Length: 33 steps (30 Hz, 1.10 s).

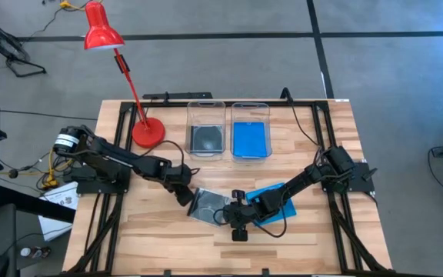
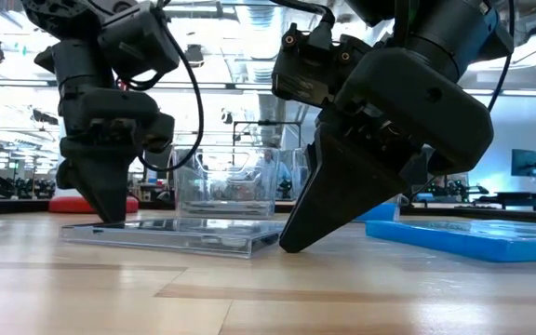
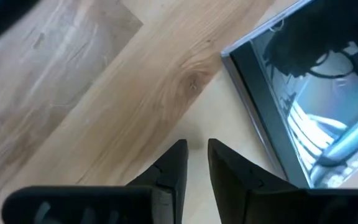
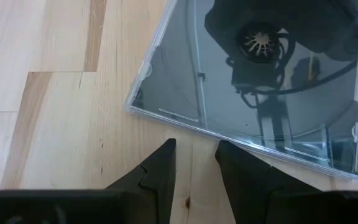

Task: Pick & place jewel cases by type
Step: Put the black cd case into the left transparent bin

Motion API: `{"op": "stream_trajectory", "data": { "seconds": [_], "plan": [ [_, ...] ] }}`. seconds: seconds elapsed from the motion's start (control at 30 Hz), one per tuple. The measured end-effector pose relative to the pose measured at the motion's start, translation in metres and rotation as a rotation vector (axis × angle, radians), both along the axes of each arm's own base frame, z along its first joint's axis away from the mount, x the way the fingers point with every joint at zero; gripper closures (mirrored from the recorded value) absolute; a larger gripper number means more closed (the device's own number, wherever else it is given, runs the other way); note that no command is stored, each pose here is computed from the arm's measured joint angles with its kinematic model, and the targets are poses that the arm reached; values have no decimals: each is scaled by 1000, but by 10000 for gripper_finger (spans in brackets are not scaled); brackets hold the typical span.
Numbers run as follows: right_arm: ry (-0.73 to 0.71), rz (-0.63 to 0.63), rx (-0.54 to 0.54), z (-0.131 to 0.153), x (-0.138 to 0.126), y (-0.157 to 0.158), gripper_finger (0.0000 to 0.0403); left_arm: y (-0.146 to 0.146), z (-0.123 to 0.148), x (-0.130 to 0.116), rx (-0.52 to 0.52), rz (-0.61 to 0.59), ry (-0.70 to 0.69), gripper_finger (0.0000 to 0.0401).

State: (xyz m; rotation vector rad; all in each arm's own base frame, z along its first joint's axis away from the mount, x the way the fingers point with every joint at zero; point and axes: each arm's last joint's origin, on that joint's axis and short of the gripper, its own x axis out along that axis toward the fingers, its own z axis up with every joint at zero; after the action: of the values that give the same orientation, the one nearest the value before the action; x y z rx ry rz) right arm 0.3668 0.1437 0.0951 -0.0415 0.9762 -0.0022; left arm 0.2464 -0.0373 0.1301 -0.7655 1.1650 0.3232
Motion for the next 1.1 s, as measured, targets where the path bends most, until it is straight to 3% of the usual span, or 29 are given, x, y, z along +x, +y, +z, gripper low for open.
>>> {"op": "stream_trajectory", "data": {
  "seconds": [0.5,1.1],
  "plan": [
    [-16,-23,17,0,2,-2,285,-18,-10,6,-68,103,6,340],
    [-27,-43,27,0,3,-3,285,-23,4,25,-38,59,2,340]
  ]
}}
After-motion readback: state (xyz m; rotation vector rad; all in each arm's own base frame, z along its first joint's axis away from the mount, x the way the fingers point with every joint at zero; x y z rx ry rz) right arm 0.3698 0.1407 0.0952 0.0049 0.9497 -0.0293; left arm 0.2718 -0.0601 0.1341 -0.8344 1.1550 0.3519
